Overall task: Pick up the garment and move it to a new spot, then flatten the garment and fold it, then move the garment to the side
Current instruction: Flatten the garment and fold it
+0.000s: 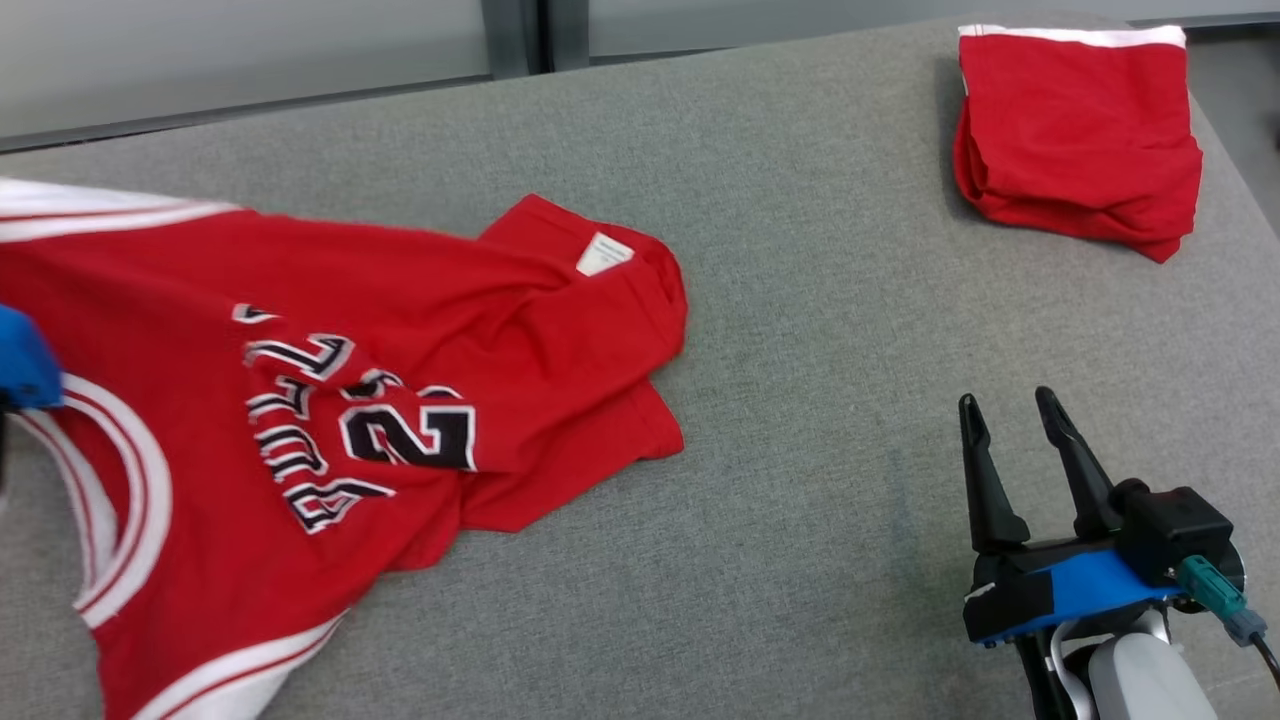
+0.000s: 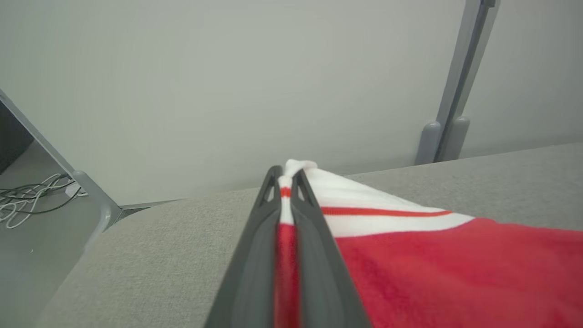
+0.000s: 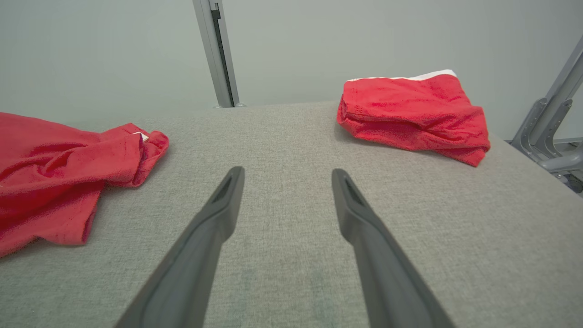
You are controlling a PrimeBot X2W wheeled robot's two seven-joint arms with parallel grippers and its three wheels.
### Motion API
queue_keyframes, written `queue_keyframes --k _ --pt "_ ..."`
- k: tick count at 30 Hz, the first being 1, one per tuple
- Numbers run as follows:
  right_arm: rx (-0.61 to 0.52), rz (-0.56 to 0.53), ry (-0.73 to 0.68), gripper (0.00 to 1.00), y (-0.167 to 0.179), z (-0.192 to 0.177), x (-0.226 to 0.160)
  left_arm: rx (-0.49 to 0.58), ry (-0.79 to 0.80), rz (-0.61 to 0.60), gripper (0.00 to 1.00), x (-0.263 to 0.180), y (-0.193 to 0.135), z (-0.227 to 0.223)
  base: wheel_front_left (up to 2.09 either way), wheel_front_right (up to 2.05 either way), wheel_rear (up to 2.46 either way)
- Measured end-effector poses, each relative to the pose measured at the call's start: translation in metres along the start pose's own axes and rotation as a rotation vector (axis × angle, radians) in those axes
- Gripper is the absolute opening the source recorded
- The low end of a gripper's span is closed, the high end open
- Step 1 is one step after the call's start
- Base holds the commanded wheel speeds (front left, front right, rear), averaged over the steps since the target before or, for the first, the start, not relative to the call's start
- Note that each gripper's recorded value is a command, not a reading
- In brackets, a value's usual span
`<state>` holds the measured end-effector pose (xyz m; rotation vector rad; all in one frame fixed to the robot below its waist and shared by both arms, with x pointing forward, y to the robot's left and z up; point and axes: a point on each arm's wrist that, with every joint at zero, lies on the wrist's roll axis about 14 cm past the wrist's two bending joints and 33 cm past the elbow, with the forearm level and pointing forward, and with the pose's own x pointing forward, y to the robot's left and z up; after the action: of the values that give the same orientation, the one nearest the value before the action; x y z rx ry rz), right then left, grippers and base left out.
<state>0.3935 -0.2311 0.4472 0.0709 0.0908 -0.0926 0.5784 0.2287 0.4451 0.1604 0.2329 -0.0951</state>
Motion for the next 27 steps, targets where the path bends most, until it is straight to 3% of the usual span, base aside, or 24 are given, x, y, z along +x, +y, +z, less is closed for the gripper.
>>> queue_keyframes --k 7,8,9,16,27 --pt "-0.008 -0.009 0.023 1.0 -0.003 -0.008 0.003 0.015 -0.092 0.063 0.0 0.011 0.018 0.026 0.0 0.0 0.0" --pt "-0.01 -0.006 0.028 1.0 -0.002 -0.01 0.003 0.019 -0.1 0.066 0.35 0.01 0.019 0.028 0.0 0.0 0.0" --pt "-0.012 -0.003 0.029 1.0 -0.001 -0.01 0.004 0.024 -0.097 0.067 1.0 0.007 0.02 0.025 0.0 0.0 0.0" --pt "-0.002 0.042 0.001 1.0 0.014 -0.001 0.007 0.018 -0.175 0.07 1.0 -0.02 0.016 0.043 0.0 0.0 0.0" --pt "0.023 0.121 -0.059 1.0 0.042 0.02 0.0 -0.045 -0.347 0.106 1.0 -0.109 0.012 0.069 0.0 0.0 0.0"
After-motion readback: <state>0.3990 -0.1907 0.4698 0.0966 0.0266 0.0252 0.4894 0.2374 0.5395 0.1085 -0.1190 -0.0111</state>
